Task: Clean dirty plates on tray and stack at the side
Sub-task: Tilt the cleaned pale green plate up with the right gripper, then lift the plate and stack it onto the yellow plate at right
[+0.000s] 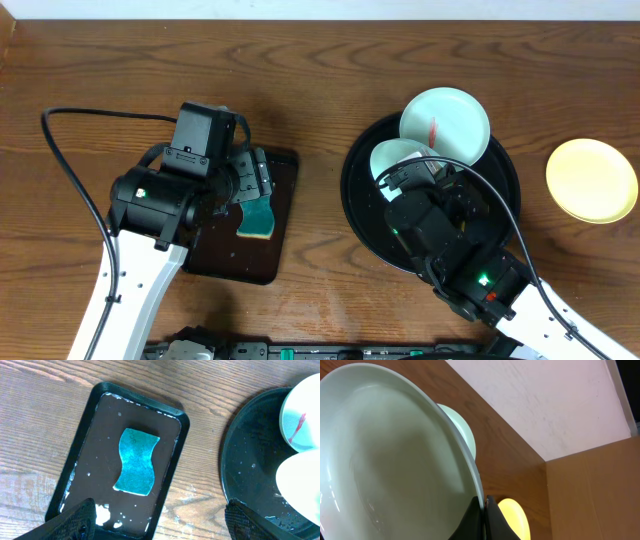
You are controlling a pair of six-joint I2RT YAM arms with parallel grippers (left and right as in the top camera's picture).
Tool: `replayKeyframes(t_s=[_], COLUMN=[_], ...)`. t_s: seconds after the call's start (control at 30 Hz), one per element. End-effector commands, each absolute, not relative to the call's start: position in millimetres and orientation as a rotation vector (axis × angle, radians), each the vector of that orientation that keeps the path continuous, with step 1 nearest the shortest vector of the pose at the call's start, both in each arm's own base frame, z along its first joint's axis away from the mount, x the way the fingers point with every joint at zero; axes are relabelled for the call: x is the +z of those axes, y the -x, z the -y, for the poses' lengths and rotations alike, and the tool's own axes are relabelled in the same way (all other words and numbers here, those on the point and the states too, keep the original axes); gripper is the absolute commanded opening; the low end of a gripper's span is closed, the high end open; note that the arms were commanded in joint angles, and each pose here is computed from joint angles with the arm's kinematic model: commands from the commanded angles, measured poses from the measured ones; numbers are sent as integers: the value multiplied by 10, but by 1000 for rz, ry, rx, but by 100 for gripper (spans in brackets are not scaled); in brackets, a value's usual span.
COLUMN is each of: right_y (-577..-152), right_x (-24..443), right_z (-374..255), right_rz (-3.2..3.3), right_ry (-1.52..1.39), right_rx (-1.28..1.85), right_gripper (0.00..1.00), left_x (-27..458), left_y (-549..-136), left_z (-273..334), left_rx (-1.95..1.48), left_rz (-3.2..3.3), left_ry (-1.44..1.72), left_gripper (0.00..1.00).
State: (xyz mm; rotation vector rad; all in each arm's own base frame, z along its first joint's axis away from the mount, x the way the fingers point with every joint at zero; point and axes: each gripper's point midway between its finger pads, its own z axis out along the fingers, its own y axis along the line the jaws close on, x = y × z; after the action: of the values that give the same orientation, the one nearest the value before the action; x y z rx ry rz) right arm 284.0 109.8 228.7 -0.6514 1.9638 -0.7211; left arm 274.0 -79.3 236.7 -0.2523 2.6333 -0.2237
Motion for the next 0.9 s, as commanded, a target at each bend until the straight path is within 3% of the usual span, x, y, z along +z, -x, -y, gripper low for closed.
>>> replayKeyframes(t_s=[0.0, 0.57, 0.77, 0.87], right_y=[-2845, -2889, -3126, -3277], right_x=[2429, 2439, 2330, 2141], right_z=[-1082, -947, -412, -338], right_rz=[-1935, -1944, -2036, -2133], right_ry=[615, 565, 186, 85], right_rx=[-735, -795, -798, -569], right_gripper=[1, 1, 1, 1], left_x=[2387, 2387, 2387, 2387], left_y=[-2747, -2747, -2747, -2747], left_z=[772, 772, 772, 772], left_rx=[-217, -217, -217, -217], left_rz=[-2627, -2627, -2627, -2627], left_ry=[252, 252, 252, 252], left_gripper=[83, 83, 83, 83])
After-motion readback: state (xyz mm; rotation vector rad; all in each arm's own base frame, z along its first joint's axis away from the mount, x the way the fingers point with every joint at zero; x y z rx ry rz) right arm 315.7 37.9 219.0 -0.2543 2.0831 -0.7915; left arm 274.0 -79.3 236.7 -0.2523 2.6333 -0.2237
